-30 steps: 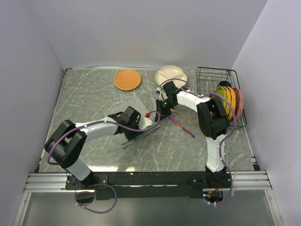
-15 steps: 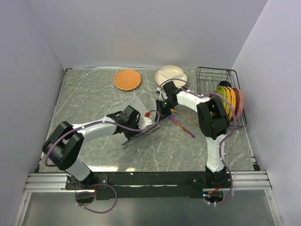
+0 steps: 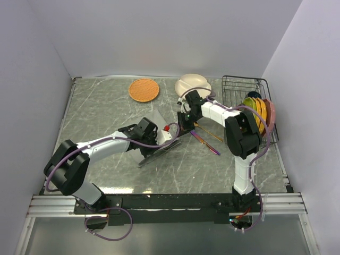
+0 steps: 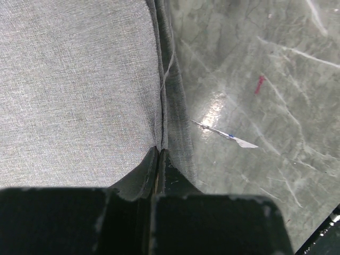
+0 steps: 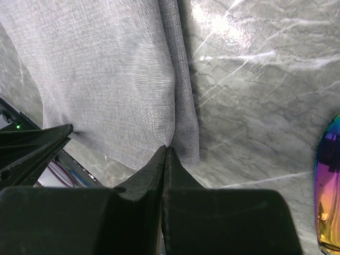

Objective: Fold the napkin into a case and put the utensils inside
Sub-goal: Smooth out the square-folded napkin at the center of the board.

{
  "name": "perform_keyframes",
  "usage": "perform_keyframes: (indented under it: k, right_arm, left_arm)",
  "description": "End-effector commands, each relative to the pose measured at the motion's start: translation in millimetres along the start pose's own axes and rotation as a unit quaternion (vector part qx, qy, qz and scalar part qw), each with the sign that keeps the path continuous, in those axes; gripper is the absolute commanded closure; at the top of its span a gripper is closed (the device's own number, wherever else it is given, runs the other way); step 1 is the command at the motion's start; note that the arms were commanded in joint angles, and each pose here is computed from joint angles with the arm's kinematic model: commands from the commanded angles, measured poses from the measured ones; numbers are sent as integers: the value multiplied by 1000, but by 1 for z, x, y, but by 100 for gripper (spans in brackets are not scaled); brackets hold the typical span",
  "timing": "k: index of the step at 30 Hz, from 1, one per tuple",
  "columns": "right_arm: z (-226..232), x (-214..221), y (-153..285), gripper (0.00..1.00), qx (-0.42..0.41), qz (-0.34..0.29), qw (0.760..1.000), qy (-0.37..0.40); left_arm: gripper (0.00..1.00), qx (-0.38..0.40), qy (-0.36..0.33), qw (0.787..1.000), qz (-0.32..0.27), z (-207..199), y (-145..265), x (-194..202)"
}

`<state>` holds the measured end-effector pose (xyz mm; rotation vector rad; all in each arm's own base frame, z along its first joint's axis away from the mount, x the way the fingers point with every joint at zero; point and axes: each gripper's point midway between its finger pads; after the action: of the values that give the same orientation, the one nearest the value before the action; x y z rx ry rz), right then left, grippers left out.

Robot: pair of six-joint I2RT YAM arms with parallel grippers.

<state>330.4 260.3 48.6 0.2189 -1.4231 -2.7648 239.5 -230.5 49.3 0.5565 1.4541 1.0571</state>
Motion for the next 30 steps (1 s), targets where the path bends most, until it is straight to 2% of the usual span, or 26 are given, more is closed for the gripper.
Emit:
perform_keyframes:
  k: [1, 14, 20, 22, 23, 24, 25, 27, 30]
  right_arm:
    - [2, -8, 14, 100, 7, -24, 1000, 16]
    - [-14, -3, -4, 100, 31, -2, 999, 12]
    - [-13, 6, -10, 100, 38, 12, 999, 22]
    - [-14, 7, -12, 100, 40, 15, 999, 23]
    - [-15, 8, -13, 100, 44, 15, 999, 23]
    - [-16, 8, -15, 100, 46, 15, 999, 23]
    - [-17, 7, -15, 100, 48, 15, 998, 22]
    - [-21, 7, -16, 100, 54, 15, 998, 20]
    - [-24, 12, -18, 100, 61, 21, 998, 19]
  left_arm:
    - [99, 21, 3, 1000, -22, -7, 4, -16]
    - [99, 47, 4, 999, 8, -20, -17, 10]
    - [94, 56, 1, 998, 19, -25, -20, 18]
    - [85, 55, -1, 998, 21, -25, -18, 19]
    - [78, 54, -1, 998, 20, -25, -15, 18]
    - [65, 51, -2, 999, 17, -23, -12, 16]
    - [61, 51, 1, 999, 15, -22, -8, 14]
    - [54, 55, 25, 998, -9, -14, 11, 6]
    - [51, 45, 76, 994, -61, 12, 43, -2]
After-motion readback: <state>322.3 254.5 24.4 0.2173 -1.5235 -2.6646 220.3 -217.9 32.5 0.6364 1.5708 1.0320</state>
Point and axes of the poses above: each gripper's point midway between its finger pads, its own y axis back along the fingers, its own z axis along the line the jaws close on, x = y × z, and after that the axes turned 7 degrees about -y, right-handed
